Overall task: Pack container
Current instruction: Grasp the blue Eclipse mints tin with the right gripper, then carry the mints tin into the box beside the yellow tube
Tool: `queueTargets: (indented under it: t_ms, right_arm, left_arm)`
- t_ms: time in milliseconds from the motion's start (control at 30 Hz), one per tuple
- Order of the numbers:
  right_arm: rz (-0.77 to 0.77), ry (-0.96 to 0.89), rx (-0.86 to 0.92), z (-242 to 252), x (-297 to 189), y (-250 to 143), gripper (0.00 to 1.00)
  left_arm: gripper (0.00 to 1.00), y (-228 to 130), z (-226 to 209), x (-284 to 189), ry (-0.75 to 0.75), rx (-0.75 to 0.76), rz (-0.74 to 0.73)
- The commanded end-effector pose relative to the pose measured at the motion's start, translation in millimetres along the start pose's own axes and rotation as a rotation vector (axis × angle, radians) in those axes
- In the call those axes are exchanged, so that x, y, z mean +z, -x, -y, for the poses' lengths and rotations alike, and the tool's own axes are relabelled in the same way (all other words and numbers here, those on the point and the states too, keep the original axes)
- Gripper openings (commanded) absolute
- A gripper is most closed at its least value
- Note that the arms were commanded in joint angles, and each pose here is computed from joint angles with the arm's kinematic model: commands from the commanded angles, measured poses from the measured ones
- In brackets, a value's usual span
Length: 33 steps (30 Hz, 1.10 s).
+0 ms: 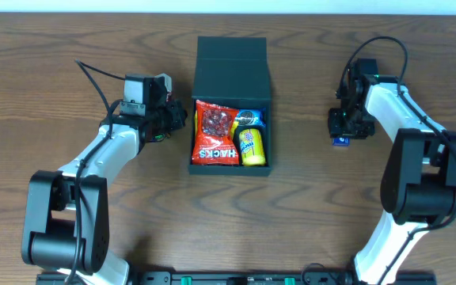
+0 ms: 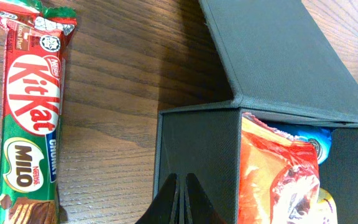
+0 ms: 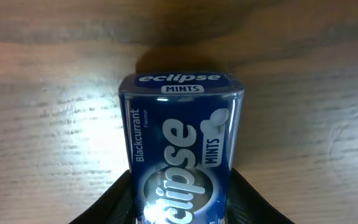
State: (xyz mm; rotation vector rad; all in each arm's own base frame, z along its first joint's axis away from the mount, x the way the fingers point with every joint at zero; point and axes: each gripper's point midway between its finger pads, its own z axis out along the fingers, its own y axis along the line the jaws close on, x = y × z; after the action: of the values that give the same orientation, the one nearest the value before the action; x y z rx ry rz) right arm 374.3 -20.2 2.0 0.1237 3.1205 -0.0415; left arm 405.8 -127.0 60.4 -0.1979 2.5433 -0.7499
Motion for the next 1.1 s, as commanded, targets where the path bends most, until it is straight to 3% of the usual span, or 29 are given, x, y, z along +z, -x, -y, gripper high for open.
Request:
queueTargets:
  t_ms: [0,300,533,900,1067]
  right_arm:
    - [-0.020,0.067,0.015,-12.5,-4.0,-0.9,0.29]
    - [0.025,0.310,-0.096,-81.7,-86.4,25.8,0.17]
    - [0.045,0.337,-0.284,-148.6,-142.4,14.3,0.16]
    - [-0.046,0.246,-0.486,-207.0,-129.0,-39.0,0.20]
    - [-0.066,0.232,-0.487,-221.6,-113.6,-52.0,0.20]
  left_arm:
    - [0.06,9.1,9.3,-6.5,-0.023,0.017,0.024]
    - [0.06,9.2,9.3,-6.5,-0.023,0.017,0.024]
    - [0.06,9.2,9.3,-6.5,-0.023,0.017,0.024]
    - [0.06,10.0,7.4,-6.5,-0.012,0.017,0.029]
    - [0.06,9.8,7.4,-6.5,-0.012,0.016,0.028]
